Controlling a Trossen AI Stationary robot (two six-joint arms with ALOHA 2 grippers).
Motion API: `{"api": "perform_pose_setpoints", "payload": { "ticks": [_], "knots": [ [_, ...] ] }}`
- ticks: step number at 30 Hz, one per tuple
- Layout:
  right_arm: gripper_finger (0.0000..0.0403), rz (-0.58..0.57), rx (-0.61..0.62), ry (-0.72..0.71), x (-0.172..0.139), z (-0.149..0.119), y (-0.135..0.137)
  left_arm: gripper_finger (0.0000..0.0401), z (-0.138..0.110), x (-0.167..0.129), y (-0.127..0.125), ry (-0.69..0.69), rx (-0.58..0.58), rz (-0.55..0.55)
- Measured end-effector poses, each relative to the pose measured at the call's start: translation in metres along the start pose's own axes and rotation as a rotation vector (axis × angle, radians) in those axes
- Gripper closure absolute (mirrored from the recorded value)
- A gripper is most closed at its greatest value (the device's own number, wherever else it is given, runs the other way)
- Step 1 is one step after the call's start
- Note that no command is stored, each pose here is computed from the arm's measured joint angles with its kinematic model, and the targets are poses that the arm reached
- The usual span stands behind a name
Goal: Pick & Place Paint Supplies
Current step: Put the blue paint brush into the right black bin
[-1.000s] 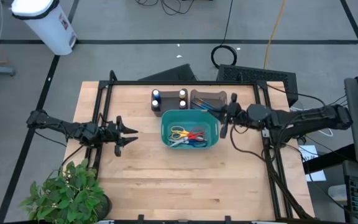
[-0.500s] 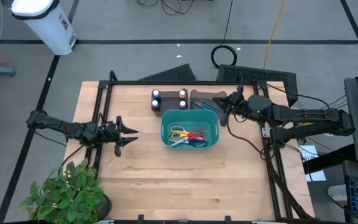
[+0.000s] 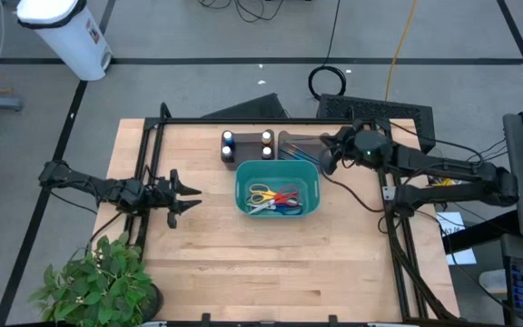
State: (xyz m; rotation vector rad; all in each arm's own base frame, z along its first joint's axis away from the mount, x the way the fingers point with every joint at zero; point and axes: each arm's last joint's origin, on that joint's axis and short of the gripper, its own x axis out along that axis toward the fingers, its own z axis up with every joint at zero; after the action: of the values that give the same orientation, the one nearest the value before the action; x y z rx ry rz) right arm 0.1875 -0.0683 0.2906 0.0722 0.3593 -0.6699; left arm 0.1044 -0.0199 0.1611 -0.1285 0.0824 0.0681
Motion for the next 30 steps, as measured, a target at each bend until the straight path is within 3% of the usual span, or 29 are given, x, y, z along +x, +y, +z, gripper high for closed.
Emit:
{"api": "perform_pose_setpoints", "payload": {
  "ticks": [11,17,22,30],
  "knots": [
    [0.0403,-0.028,0.026,0.116,0.014,-0.037,-0.013,0.0254,0.000,0.000,0.000,0.000,0.000,0.000],
    [0.0403,0.067,0.089,0.039,0.024,-0.054,-0.016,0.0254,0.000,0.000,0.000,0.000,0.000,0.000],
    [0.0403,0.047,0.096,-0.005,0.030,-0.066,-0.021,0.0254,0.000,0.000,0.000,0.000,0.000,0.000],
    [0.0403,0.027,0.091,0.040,0.036,-0.085,-0.024,0.0254,0.000,0.000,0.000,0.000,0.000,0.000]
  ]
}}
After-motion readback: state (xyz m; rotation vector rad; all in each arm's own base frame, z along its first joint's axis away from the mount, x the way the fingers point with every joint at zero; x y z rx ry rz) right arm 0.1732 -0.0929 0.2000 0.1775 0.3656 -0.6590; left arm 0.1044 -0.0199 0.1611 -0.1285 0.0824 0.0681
